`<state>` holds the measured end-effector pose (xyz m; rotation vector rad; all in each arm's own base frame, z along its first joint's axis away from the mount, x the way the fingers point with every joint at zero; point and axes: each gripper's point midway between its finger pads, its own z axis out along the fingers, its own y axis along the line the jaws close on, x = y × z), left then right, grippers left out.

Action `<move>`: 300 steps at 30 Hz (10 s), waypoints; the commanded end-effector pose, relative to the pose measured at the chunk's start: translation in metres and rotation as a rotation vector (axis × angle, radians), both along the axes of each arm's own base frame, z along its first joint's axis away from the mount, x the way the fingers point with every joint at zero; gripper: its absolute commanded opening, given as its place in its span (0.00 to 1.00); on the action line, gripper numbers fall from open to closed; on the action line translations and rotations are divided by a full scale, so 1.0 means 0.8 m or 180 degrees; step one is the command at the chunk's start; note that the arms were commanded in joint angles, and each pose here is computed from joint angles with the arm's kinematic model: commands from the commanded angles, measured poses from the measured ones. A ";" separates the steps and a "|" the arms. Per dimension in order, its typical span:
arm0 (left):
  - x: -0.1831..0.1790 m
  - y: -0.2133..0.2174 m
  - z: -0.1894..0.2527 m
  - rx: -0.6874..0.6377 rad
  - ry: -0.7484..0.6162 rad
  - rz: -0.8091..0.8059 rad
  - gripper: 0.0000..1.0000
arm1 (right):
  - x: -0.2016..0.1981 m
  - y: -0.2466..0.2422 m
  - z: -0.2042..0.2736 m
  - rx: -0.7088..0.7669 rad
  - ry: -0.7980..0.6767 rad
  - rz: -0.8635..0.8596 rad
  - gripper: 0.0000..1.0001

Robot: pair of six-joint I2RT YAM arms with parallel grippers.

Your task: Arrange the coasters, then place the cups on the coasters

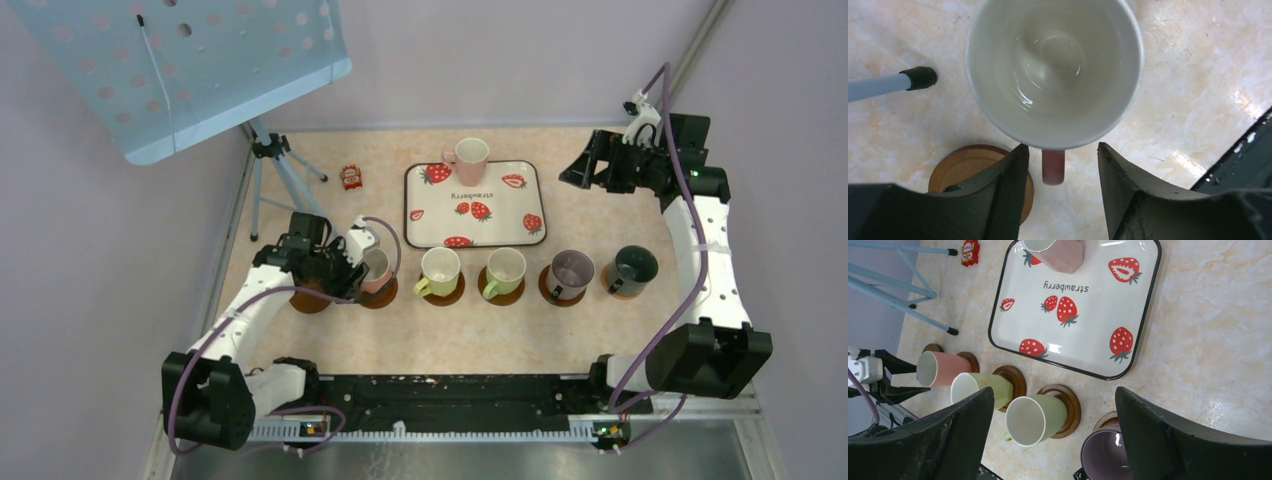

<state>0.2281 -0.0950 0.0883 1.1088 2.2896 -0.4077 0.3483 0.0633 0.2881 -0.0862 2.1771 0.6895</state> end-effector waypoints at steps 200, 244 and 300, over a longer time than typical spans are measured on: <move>0.292 -0.181 0.038 0.0015 -0.0638 -0.1043 0.09 | -0.007 -0.026 -0.006 -0.0305 -0.0093 0.0083 0.88; 0.251 -0.129 0.201 -0.0759 -0.0858 -0.0560 0.00 | -0.012 -0.021 0.011 -0.0330 -0.0276 0.0165 0.88; -0.014 0.190 0.065 -0.0312 -0.1028 0.0411 0.00 | -0.048 -0.005 -0.015 -0.0207 -0.0104 0.0292 0.86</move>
